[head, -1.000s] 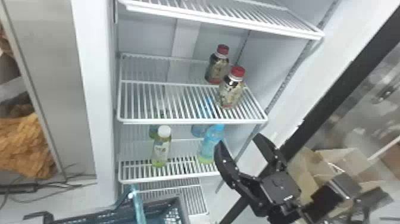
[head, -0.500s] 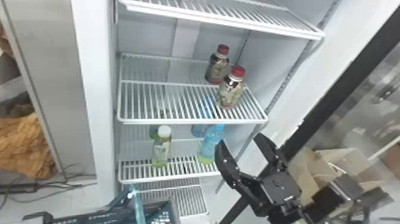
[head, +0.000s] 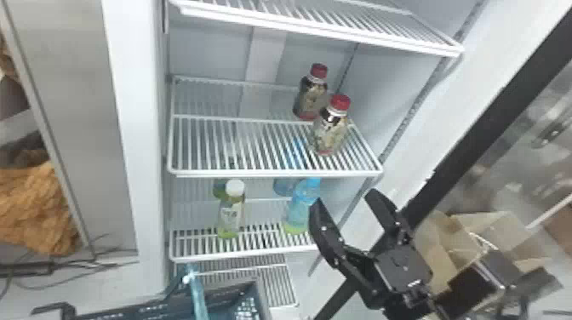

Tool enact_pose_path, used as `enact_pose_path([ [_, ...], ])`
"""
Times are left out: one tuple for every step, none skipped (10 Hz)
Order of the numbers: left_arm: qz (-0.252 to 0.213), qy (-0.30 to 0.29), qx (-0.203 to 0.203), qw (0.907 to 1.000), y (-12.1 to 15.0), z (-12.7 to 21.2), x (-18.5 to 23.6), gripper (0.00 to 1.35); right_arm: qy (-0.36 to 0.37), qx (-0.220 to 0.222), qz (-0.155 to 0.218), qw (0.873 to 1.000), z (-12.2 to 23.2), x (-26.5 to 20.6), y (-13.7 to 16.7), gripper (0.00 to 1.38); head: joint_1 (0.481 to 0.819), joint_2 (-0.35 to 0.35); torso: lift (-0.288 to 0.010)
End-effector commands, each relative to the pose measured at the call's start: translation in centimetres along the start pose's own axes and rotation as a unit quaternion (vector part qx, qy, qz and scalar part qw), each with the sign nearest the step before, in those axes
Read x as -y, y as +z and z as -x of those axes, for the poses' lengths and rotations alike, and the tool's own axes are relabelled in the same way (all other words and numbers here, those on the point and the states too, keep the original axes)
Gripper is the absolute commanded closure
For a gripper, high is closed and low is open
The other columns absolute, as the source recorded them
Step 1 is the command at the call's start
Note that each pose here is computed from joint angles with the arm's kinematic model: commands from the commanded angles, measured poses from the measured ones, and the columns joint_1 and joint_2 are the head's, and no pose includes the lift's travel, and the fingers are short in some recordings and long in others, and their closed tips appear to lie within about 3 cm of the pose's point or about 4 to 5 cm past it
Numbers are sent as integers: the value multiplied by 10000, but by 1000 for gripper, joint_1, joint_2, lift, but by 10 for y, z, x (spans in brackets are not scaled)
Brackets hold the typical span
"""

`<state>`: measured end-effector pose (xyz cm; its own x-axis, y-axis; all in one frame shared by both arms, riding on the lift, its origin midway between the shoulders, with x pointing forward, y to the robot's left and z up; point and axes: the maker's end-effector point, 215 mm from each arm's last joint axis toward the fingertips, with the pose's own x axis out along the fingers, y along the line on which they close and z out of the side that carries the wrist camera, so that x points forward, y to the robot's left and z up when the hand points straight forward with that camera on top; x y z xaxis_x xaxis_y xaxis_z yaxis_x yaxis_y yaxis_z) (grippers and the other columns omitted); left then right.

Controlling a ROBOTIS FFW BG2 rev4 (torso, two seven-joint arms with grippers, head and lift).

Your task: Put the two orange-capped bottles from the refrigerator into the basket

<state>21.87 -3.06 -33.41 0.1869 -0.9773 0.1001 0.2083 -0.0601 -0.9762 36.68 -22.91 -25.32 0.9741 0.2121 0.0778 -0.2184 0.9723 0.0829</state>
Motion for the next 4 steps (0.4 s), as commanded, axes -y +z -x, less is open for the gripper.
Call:
enact_pose_path([
  [7, 4, 14, 10000, 0, 0, -1, 1208, -6, 38, 7, 10000, 1, 0, 2, 99, 695, -350, -40],
  [-1, -10, 13, 10000, 0, 0, 1, 1208, -26, 41, -2, 10000, 2, 1, 2, 99, 695, -350, -40],
  [-1, -10, 13, 10000, 0, 0, 1, 1208, -26, 53, 1, 10000, 2, 1, 2, 99, 695, -350, -40],
  [-1, -10, 13, 10000, 0, 0, 1, 1208, -26, 77, 8, 10000, 2, 1, 4, 99, 695, -350, -40],
])
